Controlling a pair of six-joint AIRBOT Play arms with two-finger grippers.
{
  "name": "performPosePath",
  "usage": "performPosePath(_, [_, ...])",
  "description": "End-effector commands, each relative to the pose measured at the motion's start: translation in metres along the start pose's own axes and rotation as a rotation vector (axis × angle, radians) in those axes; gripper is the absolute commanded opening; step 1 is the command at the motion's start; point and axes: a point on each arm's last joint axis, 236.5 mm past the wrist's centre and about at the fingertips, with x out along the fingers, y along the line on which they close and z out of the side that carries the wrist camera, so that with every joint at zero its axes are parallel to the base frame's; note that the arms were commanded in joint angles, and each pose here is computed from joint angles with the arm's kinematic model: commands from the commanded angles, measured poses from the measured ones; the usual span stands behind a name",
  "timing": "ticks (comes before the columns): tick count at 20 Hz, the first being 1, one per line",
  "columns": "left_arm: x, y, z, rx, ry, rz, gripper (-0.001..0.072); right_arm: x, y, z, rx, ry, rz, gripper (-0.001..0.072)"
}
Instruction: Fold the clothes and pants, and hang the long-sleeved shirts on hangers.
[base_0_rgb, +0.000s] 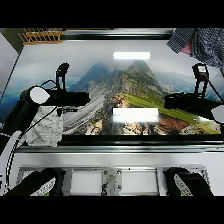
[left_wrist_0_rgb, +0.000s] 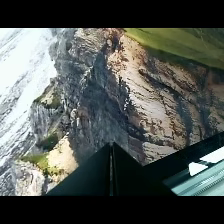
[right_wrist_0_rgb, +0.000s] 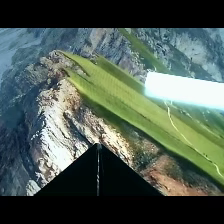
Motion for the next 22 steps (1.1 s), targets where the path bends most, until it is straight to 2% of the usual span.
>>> performPosePath(1, [0.000, 0.000, 0.000, 0.000, -0.001, 0.000, 0.0006, 0.000, 0.000, 0.000, 0.000, 0.001, 0.001, 0.0029])
performPosePath(11, [0.000, -0.001, 0.001, -0.001, -0.002, -0.004, 0.0006, 0.000, 0.000, 0.000, 0.000, 0.001, 0.001, 0.0029])
performPosePath(12, [-0.001, 0.003, 0.001, 0.034, -0.003, 0.013, 0.0080, 0.000, 0.000, 0.000, 0.000, 0.001, 0.001, 0.0029])
performPosePath(13, [-0.005, 0.016, 0.005, 0.089, -0.009, 0.060, 0.0510, 0.000, 0.000, 0.000, 0.000, 0.001, 0.001, 0.0029])
performPosePath(14, [-0.014, 0.039, 0.015, 0.101, -0.029, 0.143, 0.0690, 0.000, 0.000, 0.000, 0.000, 0.001, 0.001, 0.0029])
performPosePath(18, [-0.088, 0.169, 0.050, 0.001, -0.126, 0.537, 0.0689, 0.000, 0.000, 0.000, 0.000, 0.001, 0.001, 0.0029])
performPosePath(19, [-0.102, 0.199, 0.046, -0.052, -0.127, 0.600, 0.0688, 0.000, 0.000, 0.000, 0.000, 0.001, 0.001, 0.0029])
performPosePath(22, [-0.104, 0.271, 0.008, -0.227, -0.053, 0.671, 0.0688, 0.000, 0.000, 0.000, 0.000, 0.001, 0.001, 0.0029])
